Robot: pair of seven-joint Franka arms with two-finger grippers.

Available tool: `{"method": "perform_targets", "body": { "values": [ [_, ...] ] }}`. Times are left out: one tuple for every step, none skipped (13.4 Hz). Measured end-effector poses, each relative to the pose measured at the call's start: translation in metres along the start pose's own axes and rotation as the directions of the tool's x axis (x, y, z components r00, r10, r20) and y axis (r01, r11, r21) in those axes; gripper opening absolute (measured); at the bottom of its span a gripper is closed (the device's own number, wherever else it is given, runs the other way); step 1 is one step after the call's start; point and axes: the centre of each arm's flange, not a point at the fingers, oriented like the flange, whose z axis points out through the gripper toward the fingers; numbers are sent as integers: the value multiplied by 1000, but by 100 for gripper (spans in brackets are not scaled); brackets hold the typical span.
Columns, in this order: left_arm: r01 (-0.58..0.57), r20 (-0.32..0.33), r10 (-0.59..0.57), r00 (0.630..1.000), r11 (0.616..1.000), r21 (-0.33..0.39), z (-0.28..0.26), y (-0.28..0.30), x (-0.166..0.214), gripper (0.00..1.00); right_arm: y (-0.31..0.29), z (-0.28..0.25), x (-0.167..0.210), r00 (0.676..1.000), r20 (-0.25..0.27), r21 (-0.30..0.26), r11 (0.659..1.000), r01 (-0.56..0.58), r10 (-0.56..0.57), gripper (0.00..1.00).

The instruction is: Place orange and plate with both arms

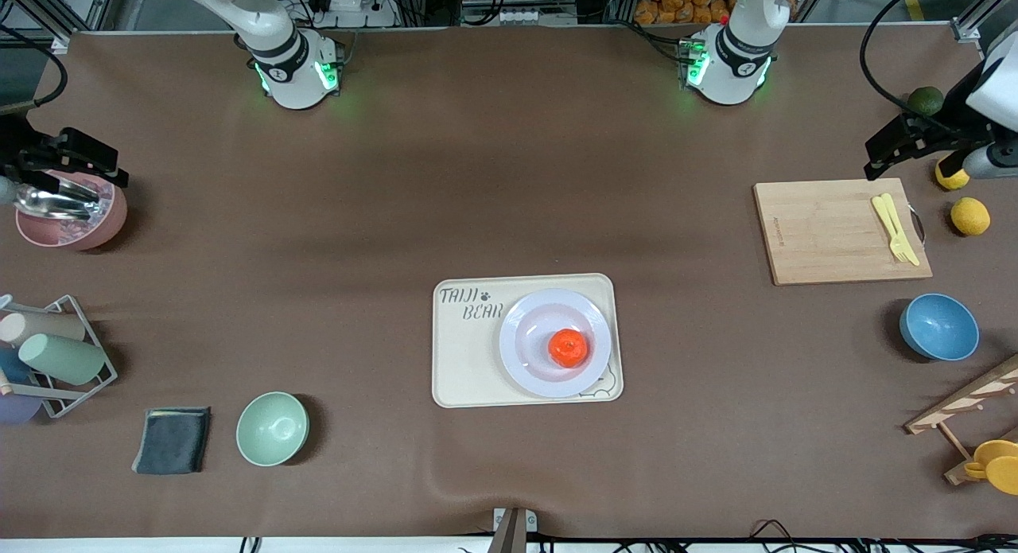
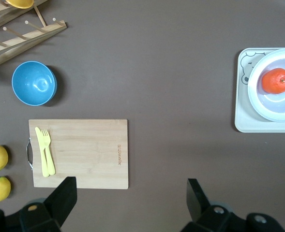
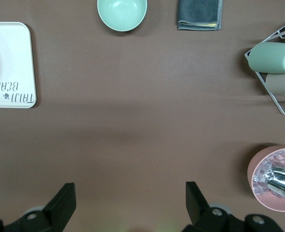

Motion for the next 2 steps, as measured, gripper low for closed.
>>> {"method": "perform_targets", "body": {
  "values": [
    [-2, 6, 2, 1000, 1000, 0, -2, 1, -1, 100, 0, 0, 0, 1000, 0, 0, 1000, 0, 0, 100],
    [-2, 8, 2, 1000, 1000, 0, -2, 1, -1, 100, 0, 0, 0, 1000, 0, 0, 1000, 0, 0, 100]
  ]
}}
